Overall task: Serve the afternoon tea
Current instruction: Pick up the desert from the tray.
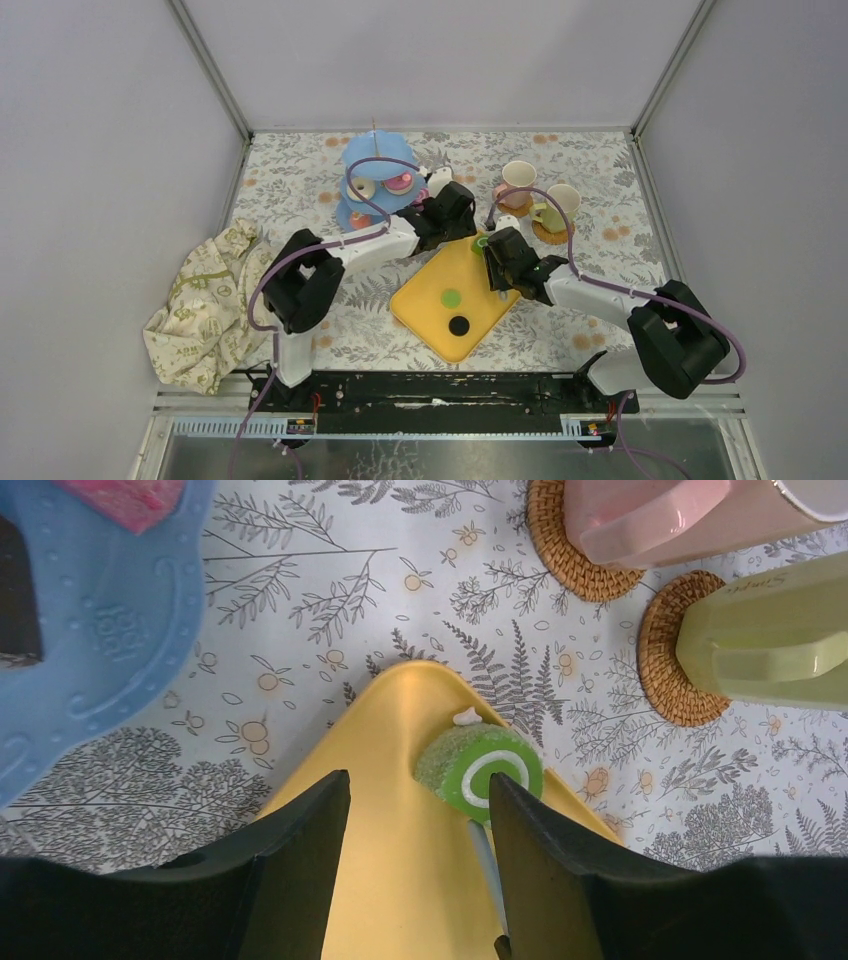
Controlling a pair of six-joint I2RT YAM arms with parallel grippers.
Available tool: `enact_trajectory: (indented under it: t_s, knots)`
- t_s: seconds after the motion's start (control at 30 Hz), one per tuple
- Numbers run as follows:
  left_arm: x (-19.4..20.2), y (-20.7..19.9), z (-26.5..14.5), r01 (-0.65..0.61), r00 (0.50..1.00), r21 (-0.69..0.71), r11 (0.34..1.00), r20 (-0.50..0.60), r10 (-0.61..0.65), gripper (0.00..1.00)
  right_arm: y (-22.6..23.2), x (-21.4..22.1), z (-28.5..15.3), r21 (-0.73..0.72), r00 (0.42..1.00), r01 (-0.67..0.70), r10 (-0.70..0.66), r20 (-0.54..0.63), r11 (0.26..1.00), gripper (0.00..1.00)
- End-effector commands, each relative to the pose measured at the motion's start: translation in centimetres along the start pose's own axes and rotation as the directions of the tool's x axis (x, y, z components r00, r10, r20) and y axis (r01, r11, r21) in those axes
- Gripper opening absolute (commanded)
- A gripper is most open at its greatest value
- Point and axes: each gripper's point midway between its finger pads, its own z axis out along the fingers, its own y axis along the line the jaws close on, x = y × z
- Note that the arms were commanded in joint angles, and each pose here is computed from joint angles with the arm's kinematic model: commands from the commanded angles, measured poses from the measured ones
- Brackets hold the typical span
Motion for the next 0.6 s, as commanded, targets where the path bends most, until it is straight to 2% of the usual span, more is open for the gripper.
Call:
enact_trajectory:
  t_s: [0.0,0.33,0.57]
  knots:
    - [0.1,-1.2,0.8,0.032,0.999,0.029,0.999,-0.018,-0.031,0.61,0.8,-2.5,0.1,-0.039,0.998,-0.003,0.005,0.061,0.999,0.41]
    - [0.7,-1.3,2.9,0.055,0.997,0.0,0.998,-0.046,-0.055,0.61,0.5,-2.6,0.8,-0.04,0.998,-0.004,0.006,0.056,0.999,0.42]
    - [0.2,-0.7,3.9,0.075,0.997,-0.051,0.996,-0.018,-0.076,0.61,0.4,-2.7,1.0,-0.043,0.999,-0.005,0.007,0.051,0.999,0.42]
